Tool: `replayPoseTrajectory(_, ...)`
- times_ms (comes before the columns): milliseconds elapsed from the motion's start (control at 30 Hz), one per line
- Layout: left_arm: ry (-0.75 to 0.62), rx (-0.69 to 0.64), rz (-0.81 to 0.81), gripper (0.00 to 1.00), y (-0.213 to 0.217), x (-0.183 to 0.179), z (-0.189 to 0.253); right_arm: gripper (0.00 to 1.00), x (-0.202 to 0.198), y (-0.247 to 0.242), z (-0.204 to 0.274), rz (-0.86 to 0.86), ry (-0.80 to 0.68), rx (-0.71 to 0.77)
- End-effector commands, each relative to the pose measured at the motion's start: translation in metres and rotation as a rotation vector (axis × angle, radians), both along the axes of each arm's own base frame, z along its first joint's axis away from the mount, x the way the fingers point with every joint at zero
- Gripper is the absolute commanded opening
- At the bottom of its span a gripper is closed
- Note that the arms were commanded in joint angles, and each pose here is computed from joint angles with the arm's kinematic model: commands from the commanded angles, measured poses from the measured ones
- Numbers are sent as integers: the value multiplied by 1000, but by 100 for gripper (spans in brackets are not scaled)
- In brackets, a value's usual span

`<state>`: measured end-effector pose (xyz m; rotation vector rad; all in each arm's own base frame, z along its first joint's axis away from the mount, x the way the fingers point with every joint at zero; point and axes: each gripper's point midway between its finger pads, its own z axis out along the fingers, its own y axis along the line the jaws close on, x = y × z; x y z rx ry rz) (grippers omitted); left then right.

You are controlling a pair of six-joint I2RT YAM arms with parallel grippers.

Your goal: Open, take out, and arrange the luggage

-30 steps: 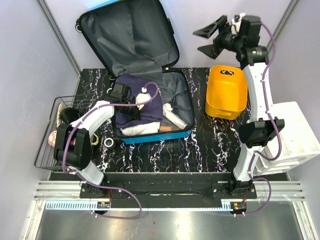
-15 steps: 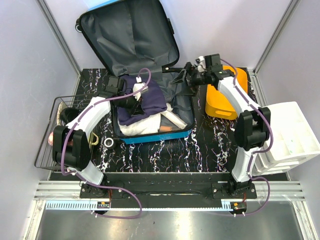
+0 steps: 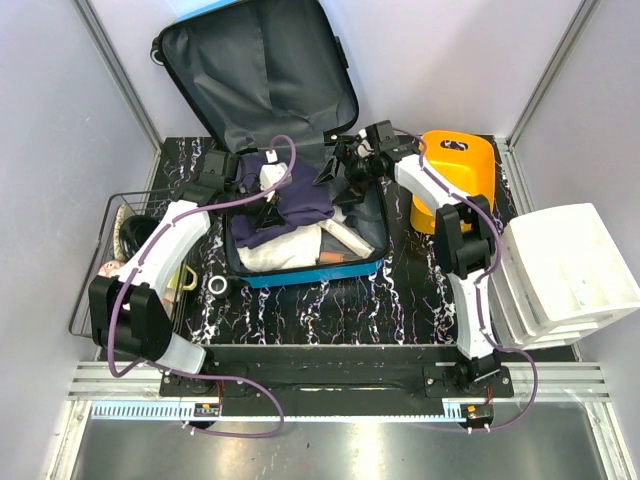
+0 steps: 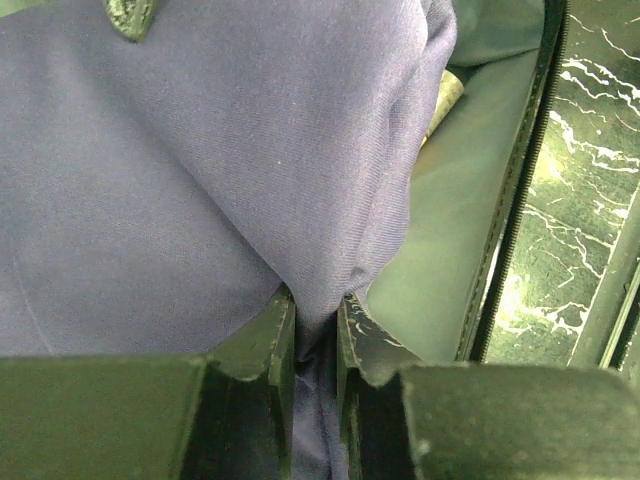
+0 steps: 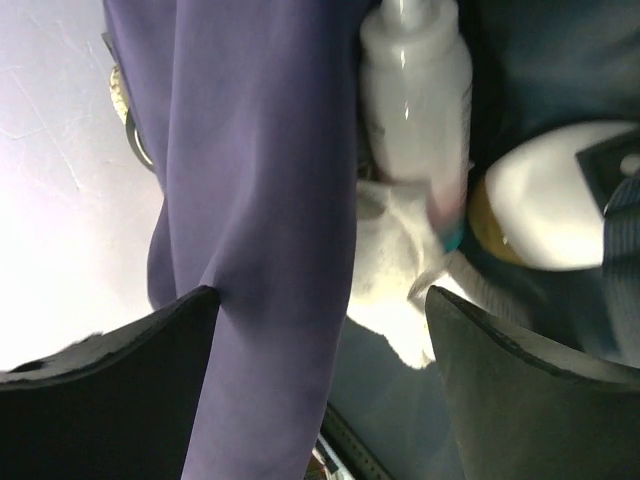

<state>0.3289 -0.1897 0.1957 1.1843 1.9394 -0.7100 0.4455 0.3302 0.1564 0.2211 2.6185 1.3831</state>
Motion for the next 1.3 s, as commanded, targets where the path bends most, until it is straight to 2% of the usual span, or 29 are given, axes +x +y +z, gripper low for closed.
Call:
replayPoseTrajectory(0,-64,-97,-149,0,-16,-28,31,95,21,13,8,18,-94,0)
replayPoseTrajectory(167,-40,-61,-198,0,-15,-42,25,92,31,39,12,54,-105,82)
replayPoseTrajectory(333,-44,-20,-214,0,-13,-46,20,88,22,50,23,92,-97,127)
replayPoseTrajectory(567,-77,11,-242,0,-17,-49,20,70,6,57,25,128,-54,141)
replayPoseTrajectory(700,-79,19,-250,0,-16,-52,19,67,6,55,35,134,-106,121)
replayPoseTrajectory(800,-90,23,-255,0,-16,-51,19,67,11,54,20,116,-72,86)
replayPoseTrajectory(900,-88,31,-242,0,-16,-46,20,53,21,53,8,111,-104,52)
replayPoseTrajectory(967,-93,35,-219,0,-16,-40,24,28,33,49,18,99,-156,54)
replayPoseTrajectory(1067,-134,36,-181,0,-16,-28,30,0,54,41,48,77,-258,78)
replayPoseTrajectory(1267,-201,37,-191,0,-27,-6,44,0,74,17,100,39,-450,55)
